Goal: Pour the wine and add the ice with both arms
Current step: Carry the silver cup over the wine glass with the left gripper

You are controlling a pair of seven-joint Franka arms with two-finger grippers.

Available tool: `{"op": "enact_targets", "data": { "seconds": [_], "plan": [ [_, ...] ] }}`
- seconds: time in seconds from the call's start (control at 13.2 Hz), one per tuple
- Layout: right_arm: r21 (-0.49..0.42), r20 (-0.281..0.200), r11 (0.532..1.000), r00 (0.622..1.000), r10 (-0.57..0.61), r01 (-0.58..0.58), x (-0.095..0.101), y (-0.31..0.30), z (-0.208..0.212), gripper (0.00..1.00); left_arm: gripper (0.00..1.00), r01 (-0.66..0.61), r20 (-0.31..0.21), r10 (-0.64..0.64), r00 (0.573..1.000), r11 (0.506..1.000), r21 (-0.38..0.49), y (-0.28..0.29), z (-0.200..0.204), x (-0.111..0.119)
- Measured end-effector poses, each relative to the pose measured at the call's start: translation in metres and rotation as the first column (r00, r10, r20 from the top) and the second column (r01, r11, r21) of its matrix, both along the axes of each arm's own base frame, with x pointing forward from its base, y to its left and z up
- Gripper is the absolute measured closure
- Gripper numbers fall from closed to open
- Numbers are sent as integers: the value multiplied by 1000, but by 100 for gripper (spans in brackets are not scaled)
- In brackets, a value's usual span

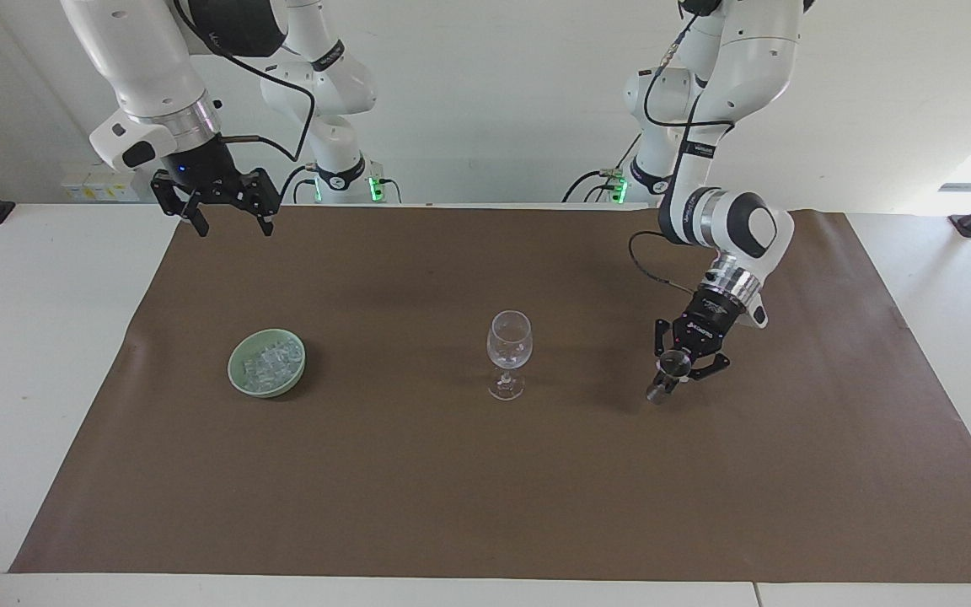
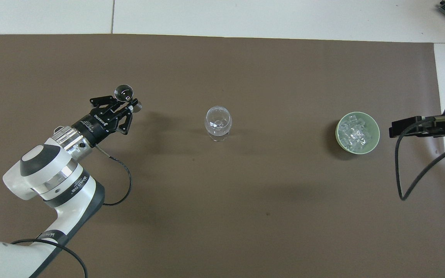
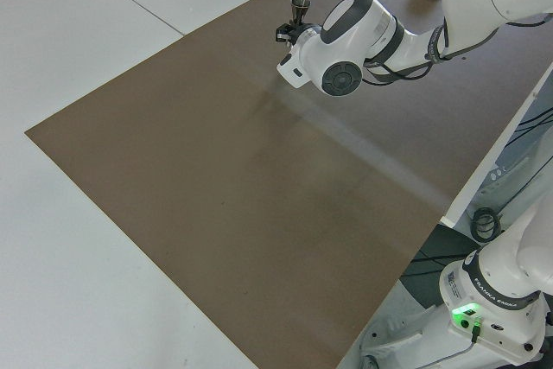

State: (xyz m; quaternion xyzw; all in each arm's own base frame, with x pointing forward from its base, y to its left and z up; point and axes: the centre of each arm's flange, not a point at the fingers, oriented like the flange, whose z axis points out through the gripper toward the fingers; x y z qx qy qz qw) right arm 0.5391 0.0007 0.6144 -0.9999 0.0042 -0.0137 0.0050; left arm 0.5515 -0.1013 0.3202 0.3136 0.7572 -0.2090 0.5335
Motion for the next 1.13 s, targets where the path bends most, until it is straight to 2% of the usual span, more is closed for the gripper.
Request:
{"op": "enact_targets", "data": {
  "seconds": [0.3, 0.83, 1.13],
  "plan": [
    [0, 0, 1000, 1000, 0, 0, 0, 0, 0, 0, 79, 35, 32, -34, 999, 999, -28, -23, 26, -3],
    [0, 0, 1000, 1000, 0, 0, 0, 0, 0, 0, 79, 159, 79, -155, 985, 986, -45, -102, 52, -13],
    [0, 0, 1000, 1000, 0, 0, 0, 0, 0, 0, 79, 174, 79, -172, 982, 985, -16, -139, 57, -6]
  ]
}}
